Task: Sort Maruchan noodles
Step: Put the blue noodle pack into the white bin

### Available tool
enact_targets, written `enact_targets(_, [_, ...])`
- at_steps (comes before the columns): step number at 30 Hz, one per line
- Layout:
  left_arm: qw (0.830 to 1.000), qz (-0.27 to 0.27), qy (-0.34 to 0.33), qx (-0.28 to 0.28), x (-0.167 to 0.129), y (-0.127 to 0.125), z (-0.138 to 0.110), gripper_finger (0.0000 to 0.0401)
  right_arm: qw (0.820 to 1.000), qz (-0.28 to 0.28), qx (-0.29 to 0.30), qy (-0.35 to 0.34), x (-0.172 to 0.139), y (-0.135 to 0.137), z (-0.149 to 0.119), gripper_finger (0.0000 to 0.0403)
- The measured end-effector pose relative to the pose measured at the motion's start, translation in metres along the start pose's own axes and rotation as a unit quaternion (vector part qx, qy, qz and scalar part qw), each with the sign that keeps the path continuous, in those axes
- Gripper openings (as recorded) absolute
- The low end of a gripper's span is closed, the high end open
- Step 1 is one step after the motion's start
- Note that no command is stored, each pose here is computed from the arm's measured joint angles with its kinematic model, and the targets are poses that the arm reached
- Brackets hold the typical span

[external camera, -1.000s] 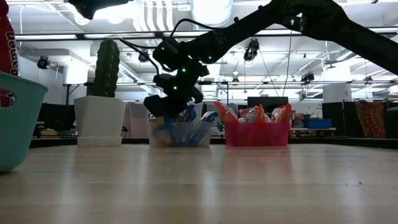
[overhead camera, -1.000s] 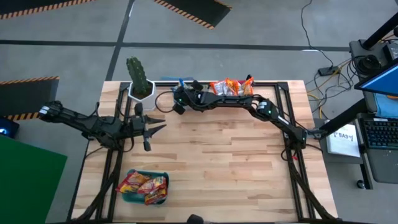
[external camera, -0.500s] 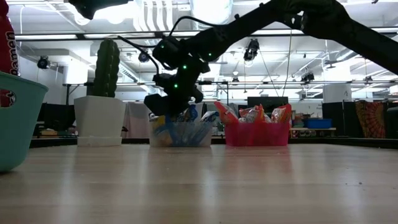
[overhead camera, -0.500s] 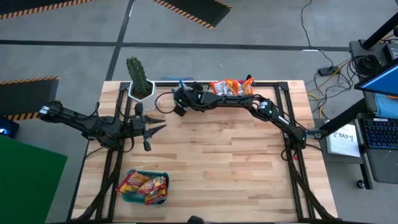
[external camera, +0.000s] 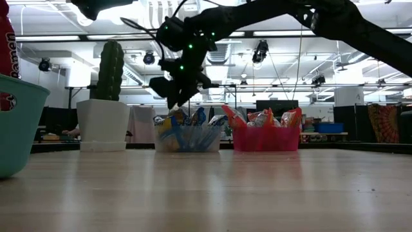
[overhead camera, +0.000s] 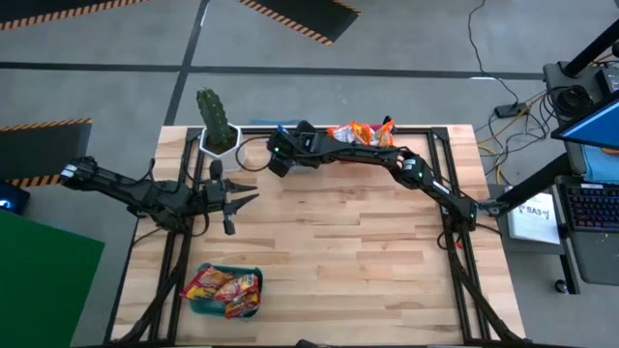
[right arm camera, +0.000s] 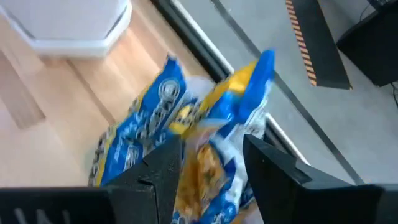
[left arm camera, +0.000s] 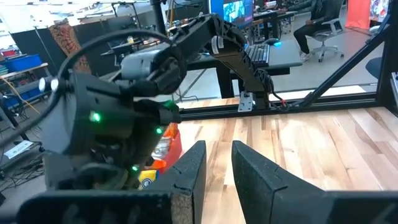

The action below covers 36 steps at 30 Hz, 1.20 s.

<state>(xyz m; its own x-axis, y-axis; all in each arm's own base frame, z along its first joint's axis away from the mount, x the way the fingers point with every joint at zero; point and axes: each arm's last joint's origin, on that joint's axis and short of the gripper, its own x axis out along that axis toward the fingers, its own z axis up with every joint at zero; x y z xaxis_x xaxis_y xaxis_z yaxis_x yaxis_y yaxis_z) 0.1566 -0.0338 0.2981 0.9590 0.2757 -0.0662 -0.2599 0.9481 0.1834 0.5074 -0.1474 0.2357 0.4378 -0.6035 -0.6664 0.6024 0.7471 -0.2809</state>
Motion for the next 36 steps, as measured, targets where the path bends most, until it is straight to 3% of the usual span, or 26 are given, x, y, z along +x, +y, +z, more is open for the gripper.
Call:
enact_targets(5, [1.0,0.0,0.0,0.0,0.0,0.0,0.0,0.006,0.998,-0.004,0.036,-0.046,-0.004,-0.005,0.014,0.0133])
enact_targets(13, [1.0,0.0,0.0,-0.001,0.0,0.0,0.0,0.006,0.987,-0.025,0.092,-0.129,0.027,-0.02,0.014,0.0017])
enact_targets(29, [1.0,0.0,0.0,-0.001,0.0,0.0,0.0,0.006,0.979,-0.015,0.144,-0.144,0.071,0.0,-0.054,0.0012])
enact_targets(36, [1.0,0.0,0.0,-0.001,0.0,0.0,0.0,0.006,0.981,-0.013,0.13,-0.146,0.066,0.002,-0.045,0.0012])
